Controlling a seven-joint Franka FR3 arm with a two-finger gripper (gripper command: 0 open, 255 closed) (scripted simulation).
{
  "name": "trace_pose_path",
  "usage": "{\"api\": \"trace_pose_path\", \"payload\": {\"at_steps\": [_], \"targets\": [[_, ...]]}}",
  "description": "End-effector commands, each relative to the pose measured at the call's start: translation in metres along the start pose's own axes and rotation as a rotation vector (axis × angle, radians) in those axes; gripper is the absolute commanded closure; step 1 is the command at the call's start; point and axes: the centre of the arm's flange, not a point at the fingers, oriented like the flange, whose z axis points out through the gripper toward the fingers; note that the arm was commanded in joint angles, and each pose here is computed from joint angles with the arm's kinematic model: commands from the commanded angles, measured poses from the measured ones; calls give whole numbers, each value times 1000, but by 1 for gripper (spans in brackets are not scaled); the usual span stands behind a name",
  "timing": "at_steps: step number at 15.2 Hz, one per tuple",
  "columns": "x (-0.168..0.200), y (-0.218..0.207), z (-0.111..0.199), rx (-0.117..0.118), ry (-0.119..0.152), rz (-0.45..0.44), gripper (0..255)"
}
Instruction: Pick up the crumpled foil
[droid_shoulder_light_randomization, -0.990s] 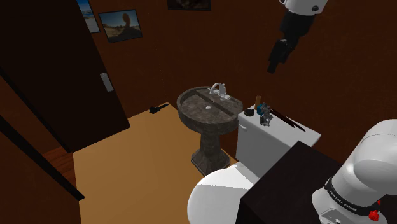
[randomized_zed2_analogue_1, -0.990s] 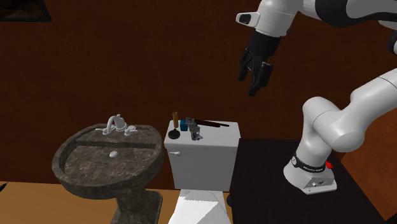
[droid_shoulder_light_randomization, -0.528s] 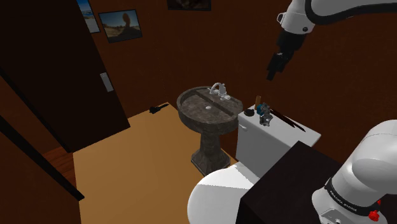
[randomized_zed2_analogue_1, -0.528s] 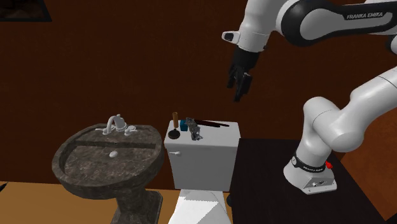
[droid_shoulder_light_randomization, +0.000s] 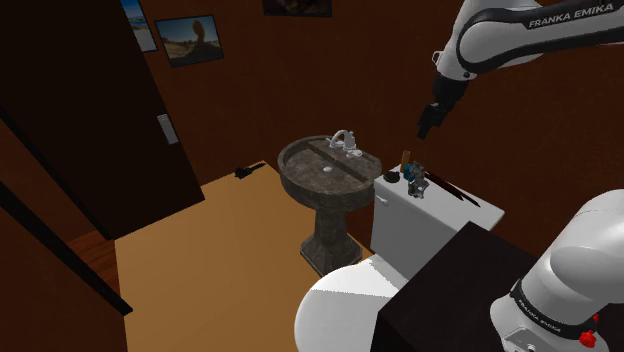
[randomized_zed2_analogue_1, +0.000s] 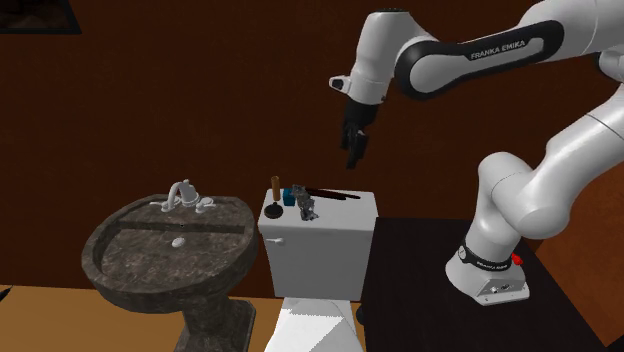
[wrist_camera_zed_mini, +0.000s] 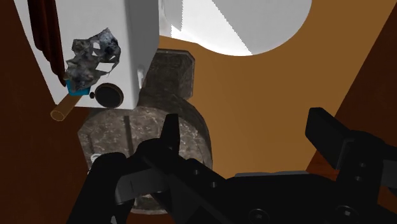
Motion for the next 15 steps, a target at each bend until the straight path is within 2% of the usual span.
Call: {"api": "trace_pose_path", "payload": {"at_steps": [1, 15], "targets": [[6, 21, 18, 3, -1, 9, 0], [23, 151, 152, 29, -21, 68, 0]]}}
